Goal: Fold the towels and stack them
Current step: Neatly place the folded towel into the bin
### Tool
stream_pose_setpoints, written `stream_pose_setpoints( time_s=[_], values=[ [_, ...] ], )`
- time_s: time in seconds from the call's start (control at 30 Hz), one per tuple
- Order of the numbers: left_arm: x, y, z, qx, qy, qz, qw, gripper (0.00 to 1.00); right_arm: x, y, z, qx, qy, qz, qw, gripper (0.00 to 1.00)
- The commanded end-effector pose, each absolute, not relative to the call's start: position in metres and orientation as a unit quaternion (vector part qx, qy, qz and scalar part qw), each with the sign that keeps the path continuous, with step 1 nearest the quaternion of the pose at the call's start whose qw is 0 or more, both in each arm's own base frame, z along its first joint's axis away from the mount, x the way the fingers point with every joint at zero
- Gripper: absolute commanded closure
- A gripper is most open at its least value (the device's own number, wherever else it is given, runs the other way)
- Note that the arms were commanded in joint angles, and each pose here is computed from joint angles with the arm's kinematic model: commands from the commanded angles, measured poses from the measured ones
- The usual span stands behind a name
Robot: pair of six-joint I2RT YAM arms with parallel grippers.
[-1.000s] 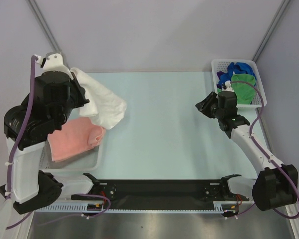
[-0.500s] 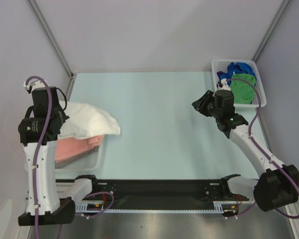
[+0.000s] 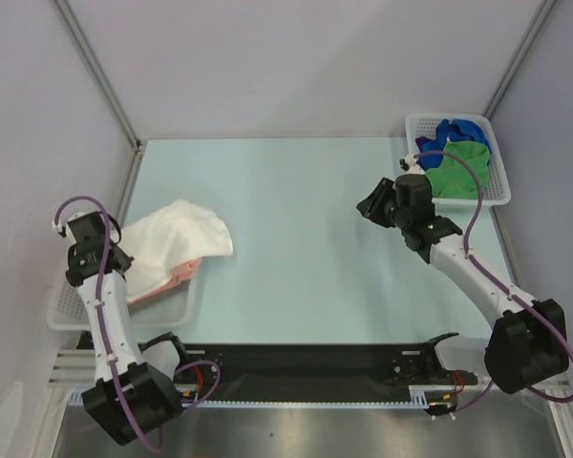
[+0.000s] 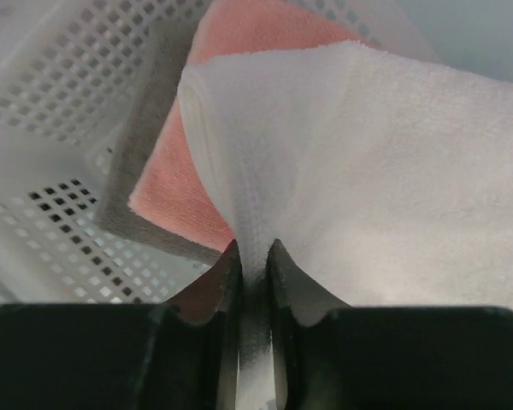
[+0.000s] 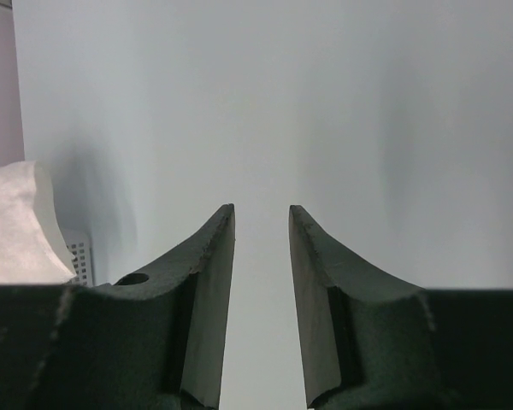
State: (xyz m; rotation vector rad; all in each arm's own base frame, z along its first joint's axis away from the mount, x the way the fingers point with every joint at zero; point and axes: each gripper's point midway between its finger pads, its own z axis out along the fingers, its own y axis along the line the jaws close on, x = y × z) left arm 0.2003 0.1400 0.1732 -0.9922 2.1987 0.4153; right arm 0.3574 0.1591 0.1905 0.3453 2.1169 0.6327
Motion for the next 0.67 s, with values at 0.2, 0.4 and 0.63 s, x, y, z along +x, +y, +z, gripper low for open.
stream_pose_setpoints(
  time_s=[0.2, 0.4, 0.63],
  values=[
    [0.235, 0.141, 0.191, -0.417, 0.792, 0.072, 0.44, 0.0, 0.358, 0.164, 0.218, 0.099, 0.831, 0.265, 0.479, 0.01],
    [0.256, 0.082, 0.246, -0.318, 0.79, -0.032, 0.523, 0.0, 0.349, 0.159, 0.219, 0.092, 0.826, 0.265, 0.488, 0.0],
    [0.253, 0.039, 0.276, -0.25, 0.792, -0.059, 0.553, 0.0, 0.347, 0.156, 0.199, 0.093, 0.84, 0.258, 0.468, 0.0]
  ],
)
